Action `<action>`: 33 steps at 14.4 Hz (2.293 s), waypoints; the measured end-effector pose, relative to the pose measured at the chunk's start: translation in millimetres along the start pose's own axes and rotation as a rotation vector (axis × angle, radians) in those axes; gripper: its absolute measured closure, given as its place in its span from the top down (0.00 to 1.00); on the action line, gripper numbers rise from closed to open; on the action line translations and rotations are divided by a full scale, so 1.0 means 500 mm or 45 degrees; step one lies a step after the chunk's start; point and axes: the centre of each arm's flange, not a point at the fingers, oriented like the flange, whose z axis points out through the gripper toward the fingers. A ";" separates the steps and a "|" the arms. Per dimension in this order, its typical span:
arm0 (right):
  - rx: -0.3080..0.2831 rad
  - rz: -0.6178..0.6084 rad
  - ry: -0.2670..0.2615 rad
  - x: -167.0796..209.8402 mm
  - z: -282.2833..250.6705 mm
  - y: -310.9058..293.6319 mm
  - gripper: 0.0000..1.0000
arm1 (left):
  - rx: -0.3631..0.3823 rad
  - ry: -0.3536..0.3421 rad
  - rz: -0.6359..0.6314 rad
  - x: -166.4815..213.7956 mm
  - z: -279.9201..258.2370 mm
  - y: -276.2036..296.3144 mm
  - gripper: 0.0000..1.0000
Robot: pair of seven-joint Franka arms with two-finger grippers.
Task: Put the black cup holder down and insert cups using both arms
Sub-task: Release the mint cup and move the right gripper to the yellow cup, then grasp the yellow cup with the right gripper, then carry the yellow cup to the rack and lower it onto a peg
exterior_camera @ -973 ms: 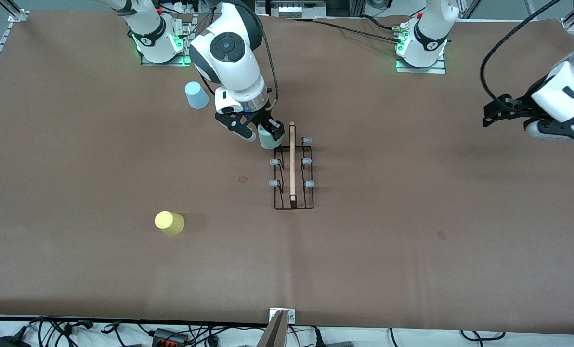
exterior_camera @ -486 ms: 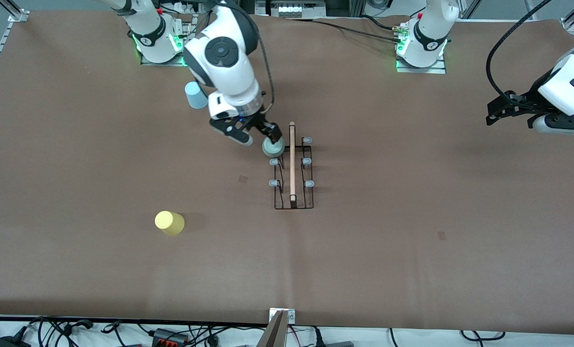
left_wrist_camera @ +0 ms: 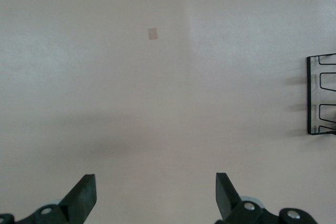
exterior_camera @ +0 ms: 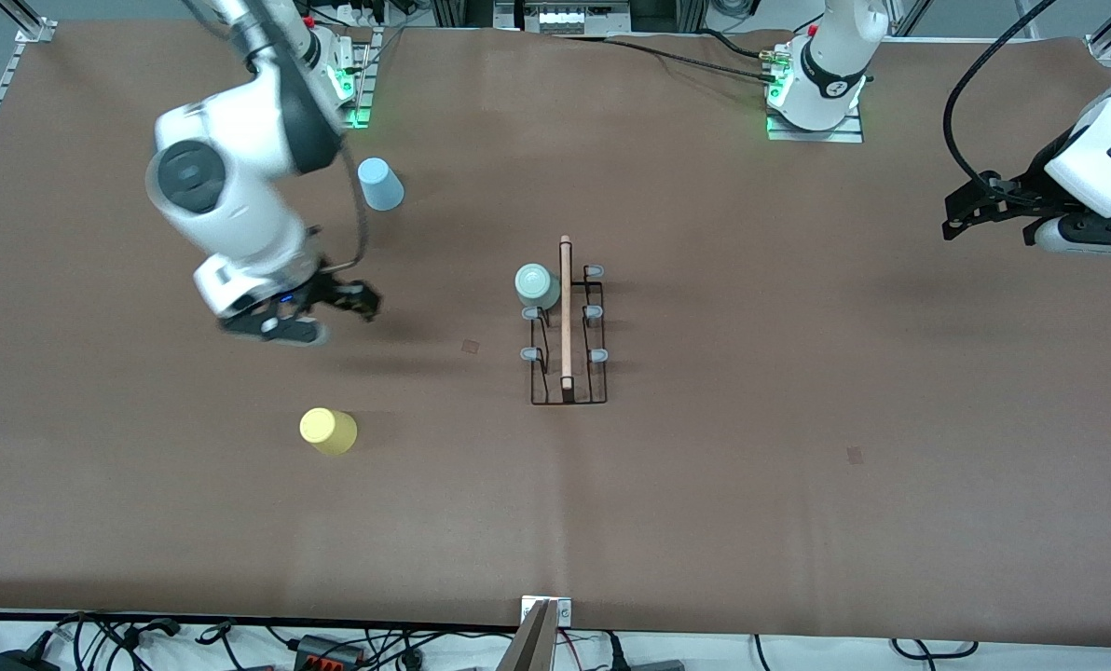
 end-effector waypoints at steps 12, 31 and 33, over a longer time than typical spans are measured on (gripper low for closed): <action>0.035 -0.255 0.191 0.166 0.205 0.098 1.00 | 0.000 -0.011 0.001 -0.003 -0.004 0.004 1.00; 0.073 -0.269 0.313 0.181 0.339 0.092 1.00 | 0.000 -0.015 0.001 -0.004 -0.004 0.005 1.00; 0.074 -0.275 0.315 0.181 0.338 0.088 0.79 | 0.000 -0.015 0.001 -0.004 -0.004 0.005 1.00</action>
